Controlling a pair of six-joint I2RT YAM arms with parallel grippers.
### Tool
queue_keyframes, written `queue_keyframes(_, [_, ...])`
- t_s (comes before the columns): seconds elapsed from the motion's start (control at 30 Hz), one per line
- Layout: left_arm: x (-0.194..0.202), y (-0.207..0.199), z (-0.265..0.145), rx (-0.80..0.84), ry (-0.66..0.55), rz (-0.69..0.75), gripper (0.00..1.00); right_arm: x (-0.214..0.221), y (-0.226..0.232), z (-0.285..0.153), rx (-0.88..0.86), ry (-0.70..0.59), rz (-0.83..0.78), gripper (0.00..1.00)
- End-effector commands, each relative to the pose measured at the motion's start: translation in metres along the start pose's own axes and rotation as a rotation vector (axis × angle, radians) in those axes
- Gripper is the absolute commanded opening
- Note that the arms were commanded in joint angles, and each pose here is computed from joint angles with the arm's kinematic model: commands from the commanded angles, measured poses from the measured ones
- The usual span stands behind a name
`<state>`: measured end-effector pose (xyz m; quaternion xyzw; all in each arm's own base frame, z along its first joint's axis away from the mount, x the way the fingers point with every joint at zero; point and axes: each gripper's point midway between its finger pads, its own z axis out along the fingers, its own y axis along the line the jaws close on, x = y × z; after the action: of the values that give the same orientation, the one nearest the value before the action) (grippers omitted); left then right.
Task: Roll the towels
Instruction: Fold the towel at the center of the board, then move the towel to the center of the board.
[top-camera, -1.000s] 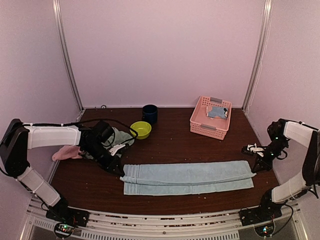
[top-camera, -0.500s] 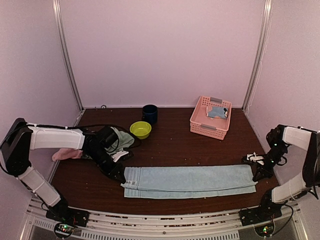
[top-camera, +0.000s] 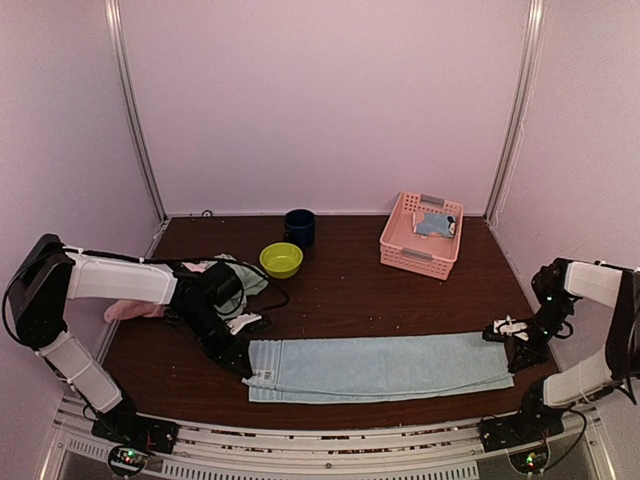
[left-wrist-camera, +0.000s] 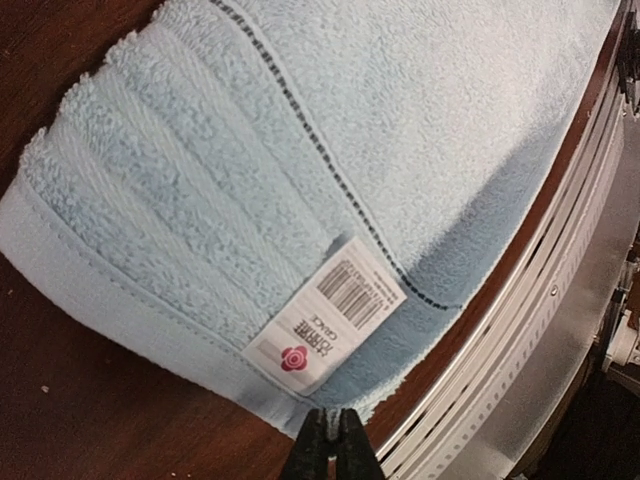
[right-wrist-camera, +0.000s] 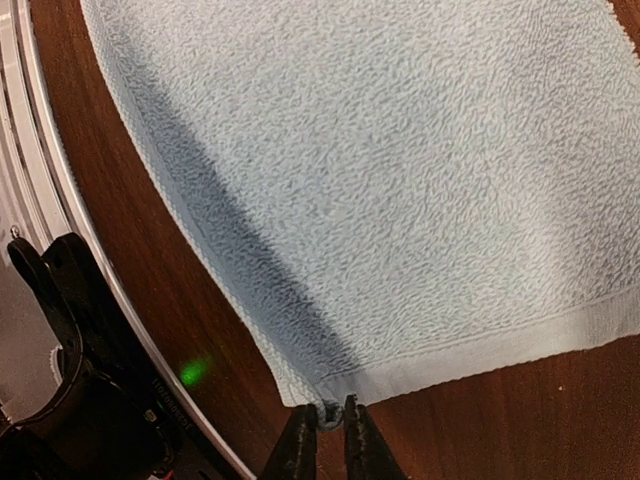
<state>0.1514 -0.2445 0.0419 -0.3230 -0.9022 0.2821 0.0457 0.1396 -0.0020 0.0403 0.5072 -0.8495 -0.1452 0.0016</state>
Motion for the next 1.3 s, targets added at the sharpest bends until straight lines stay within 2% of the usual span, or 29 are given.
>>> queue_keyframes(0.0, [0.006,-0.01,-0.005,0.031,0.002,0.021,0.1,0.014,0.004,-0.004,0.072,0.054,-0.047,0.16])
queue_keyframes(0.07, [0.005,-0.017,-0.013,0.036,-0.021,0.037,0.17,0.017,0.004,-0.009,0.097,0.075,-0.057,0.25])
queue_keyframes(0.17, [-0.002,-0.033,-0.029,0.076,-0.074,0.08,0.24,0.014,-0.003,-0.024,0.14,0.065,-0.051,0.28])
queue_keyframes(0.37, [-0.032,-0.035,-0.045,0.014,-0.138,0.136,0.27,-0.022,-0.026,-0.063,0.195,-0.089,-0.021,0.31])
queue_keyframes(0.47, [-0.058,-0.025,-0.041,-0.031,-0.171,0.124,0.27,-0.037,-0.053,-0.063,0.226,-0.165,0.085,0.32])
queue_keyframes(0.63, [-0.095,-0.012,-0.031,-0.07,-0.221,0.099,0.21,-0.049,-0.07,-0.043,0.142,-0.233,0.174,0.29])
queue_keyframes(0.83, [-0.109,0.013,-0.011,-0.138,-0.226,0.054,0.08,-0.061,-0.081,-0.026,0.106,-0.292,0.236,0.23])
queue_keyframes(1.03, [-0.101,0.044,0.005,-0.247,-0.178,-0.008,0.04,-0.052,-0.108,-0.005,0.154,-0.225,0.347,0.17])
queue_keyframes(1.27, [-0.096,0.071,0.013,-0.349,-0.148,-0.046,0.02,-0.044,-0.145,0.008,0.247,-0.176,0.457,0.16])
